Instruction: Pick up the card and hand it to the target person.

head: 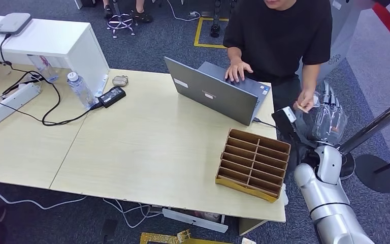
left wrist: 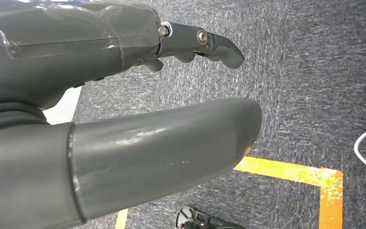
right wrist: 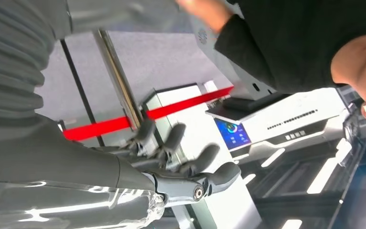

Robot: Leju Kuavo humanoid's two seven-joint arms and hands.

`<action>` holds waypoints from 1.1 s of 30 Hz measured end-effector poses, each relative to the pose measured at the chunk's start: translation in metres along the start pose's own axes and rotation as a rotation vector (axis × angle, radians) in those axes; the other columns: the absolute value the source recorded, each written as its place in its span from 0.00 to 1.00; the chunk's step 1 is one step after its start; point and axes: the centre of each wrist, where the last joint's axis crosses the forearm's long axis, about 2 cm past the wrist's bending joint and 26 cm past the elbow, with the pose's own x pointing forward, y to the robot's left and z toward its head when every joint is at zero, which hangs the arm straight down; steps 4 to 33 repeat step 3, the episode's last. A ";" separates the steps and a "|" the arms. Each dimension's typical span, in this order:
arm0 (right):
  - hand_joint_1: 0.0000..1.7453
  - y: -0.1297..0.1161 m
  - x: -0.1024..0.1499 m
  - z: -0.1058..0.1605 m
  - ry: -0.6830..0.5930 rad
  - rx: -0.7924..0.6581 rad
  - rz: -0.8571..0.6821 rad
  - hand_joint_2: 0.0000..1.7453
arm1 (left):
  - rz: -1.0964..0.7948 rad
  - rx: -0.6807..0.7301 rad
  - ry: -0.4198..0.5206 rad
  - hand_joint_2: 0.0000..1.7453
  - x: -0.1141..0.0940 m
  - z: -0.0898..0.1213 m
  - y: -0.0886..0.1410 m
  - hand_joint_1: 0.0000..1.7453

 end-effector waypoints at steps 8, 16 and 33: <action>0.00 0.002 -0.003 0.004 0.009 0.008 -0.016 1.00 | -0.005 -0.003 0.002 0.00 0.000 0.001 -0.002 0.00; 0.00 0.002 -0.003 0.004 0.009 0.008 -0.016 1.00 | -0.005 -0.003 0.002 0.00 0.000 0.001 -0.002 0.00; 0.00 0.002 -0.003 0.004 0.009 0.008 -0.016 1.00 | -0.005 -0.003 0.002 0.00 0.000 0.001 -0.002 0.00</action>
